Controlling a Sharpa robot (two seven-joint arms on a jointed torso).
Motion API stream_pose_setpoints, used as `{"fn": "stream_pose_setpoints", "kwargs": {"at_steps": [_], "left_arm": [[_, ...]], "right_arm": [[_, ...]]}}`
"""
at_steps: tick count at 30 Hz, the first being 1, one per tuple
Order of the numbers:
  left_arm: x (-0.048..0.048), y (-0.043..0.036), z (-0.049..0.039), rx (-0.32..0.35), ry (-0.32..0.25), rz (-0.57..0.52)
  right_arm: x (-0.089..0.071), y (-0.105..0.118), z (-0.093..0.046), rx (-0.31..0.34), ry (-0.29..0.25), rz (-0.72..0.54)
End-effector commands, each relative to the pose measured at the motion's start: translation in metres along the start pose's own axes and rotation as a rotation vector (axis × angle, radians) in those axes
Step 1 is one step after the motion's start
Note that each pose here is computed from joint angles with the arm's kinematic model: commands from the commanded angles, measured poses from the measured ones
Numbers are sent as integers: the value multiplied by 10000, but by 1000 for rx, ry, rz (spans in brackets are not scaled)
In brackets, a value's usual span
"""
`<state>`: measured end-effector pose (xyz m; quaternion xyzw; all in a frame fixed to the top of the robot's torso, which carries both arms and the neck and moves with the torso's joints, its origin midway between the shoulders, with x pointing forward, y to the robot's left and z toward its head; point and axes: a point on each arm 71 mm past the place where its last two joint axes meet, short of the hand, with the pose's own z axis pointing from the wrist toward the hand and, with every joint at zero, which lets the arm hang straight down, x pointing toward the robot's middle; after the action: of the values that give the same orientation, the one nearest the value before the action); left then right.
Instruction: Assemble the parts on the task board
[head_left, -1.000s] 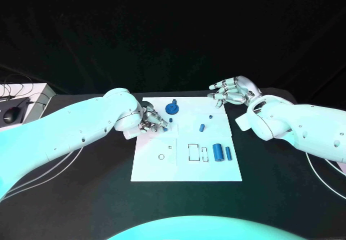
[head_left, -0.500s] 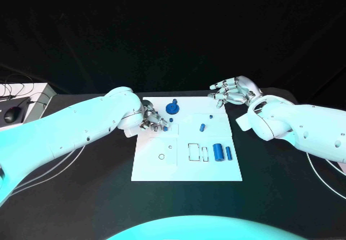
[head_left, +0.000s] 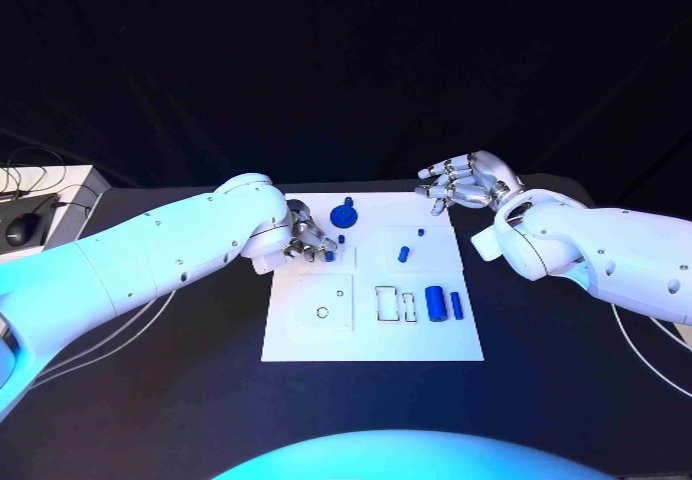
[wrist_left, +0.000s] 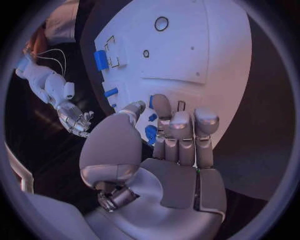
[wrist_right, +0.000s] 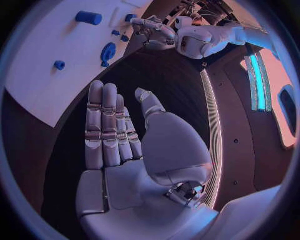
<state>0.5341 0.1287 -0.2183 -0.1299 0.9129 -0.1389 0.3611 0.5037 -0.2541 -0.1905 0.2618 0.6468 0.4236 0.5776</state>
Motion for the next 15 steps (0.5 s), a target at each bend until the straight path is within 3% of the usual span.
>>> {"fn": "stream_pose_setpoints", "kwargs": {"at_steps": [1, 15], "left_arm": [[16, -24, 1, 2, 15, 14], [20, -9, 21, -7, 27, 21]], "right_arm": [[12, 8, 0, -9, 12, -4], [13, 8, 1, -9, 13, -4]]}}
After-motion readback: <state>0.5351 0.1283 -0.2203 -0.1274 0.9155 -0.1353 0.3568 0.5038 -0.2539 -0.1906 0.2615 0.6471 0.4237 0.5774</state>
